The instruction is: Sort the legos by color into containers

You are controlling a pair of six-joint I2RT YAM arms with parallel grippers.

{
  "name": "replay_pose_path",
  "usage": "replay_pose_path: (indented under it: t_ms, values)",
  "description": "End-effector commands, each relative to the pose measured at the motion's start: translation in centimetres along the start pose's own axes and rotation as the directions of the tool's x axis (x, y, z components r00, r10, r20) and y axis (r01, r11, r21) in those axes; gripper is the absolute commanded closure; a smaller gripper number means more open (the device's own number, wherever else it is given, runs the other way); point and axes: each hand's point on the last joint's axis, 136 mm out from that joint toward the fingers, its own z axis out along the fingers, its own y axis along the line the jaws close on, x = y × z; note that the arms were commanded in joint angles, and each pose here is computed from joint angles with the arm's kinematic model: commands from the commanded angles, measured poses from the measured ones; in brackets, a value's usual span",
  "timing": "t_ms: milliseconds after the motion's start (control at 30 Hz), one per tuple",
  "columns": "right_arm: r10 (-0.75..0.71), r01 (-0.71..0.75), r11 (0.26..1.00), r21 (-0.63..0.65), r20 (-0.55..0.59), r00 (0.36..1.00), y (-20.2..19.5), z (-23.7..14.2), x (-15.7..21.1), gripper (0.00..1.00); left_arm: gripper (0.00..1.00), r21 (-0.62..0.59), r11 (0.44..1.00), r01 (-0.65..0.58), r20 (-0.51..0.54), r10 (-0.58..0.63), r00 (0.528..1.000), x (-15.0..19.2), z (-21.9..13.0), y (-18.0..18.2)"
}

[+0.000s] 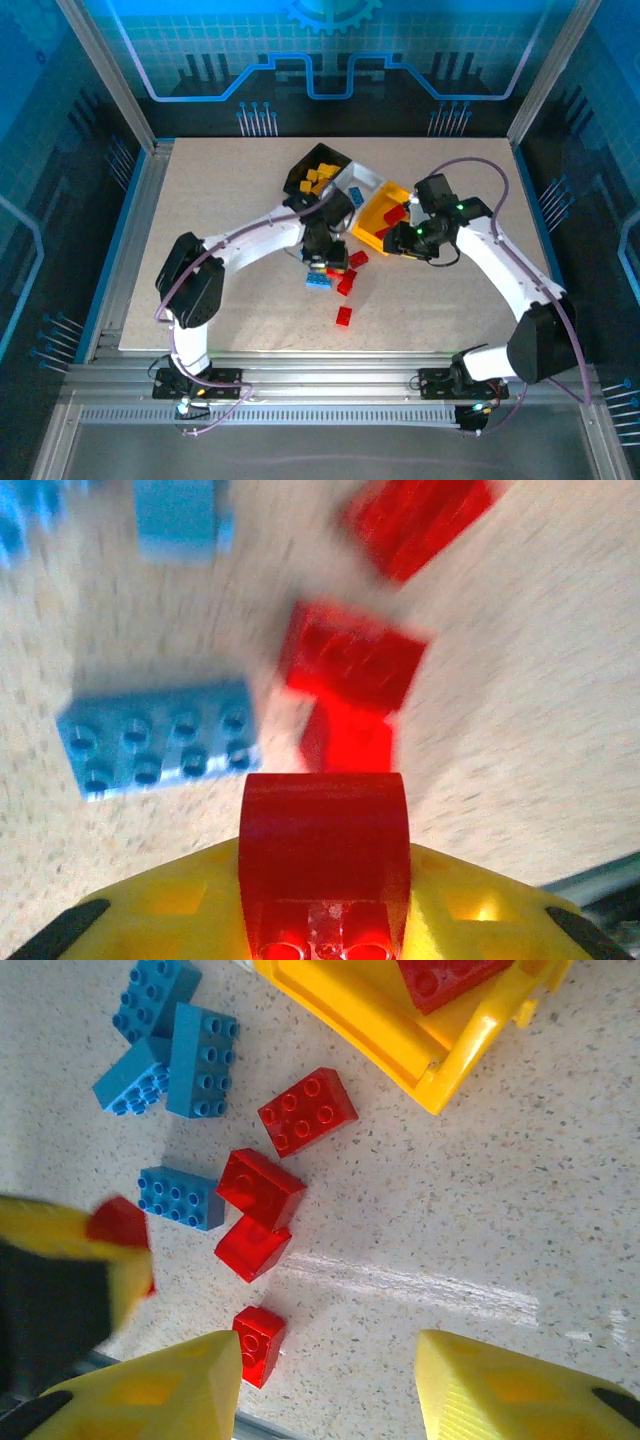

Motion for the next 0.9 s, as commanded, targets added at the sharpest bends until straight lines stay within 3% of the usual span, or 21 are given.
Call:
replay_pose_path:
  t_ms: [0,133,333,600,700,867]
  values:
    - [0.017,-0.014,0.999,-0.046,0.061,0.998,0.4,-1.6,-0.2,0.49,0.66,0.126,0.991,0.04,0.058,-0.048,0.997,-4.3,-2.4,-2.7]
    - [0.011,-0.005,0.998,-0.055,0.121,0.993,0.4,-2.9,-0.1,0.5,0.65,0.156,0.988,0.008,0.111,-0.026,0.993,-9.2,-2.4,-5.5]
    - [0.013,0.006,0.996,-0.087,0.221,0.975,0.4,-5.0,0.6,0.49,0.65,0.185,0.983,0.013,0.131,-0.038,0.991,-13.5,0.0,-7.6]
    - [0.014,0.0,0.998,-0.058,0.238,0.971,-0.7,-6.1,2.6,0.49,0.64,0.185,0.981,0.051,0.134,-0.076,0.988,-15.5,3.3,-7.0]
    - [0.011,0.0,0.999,-0.048,0.235,0.972,-1.1,-6.2,3.3,0.49,0.53,0.189,0.98,0.066,0.13,-0.091,0.987,-15.7,3.7,-6.9]
    - [0.025,-0.014,0.999,-0.049,0.23,0.973,-1.5,-6.0,4.0,0.49,0.45,0.204,0.976,0.076,0.135,-0.105,0.985,-15.8,3.0,-7.3]
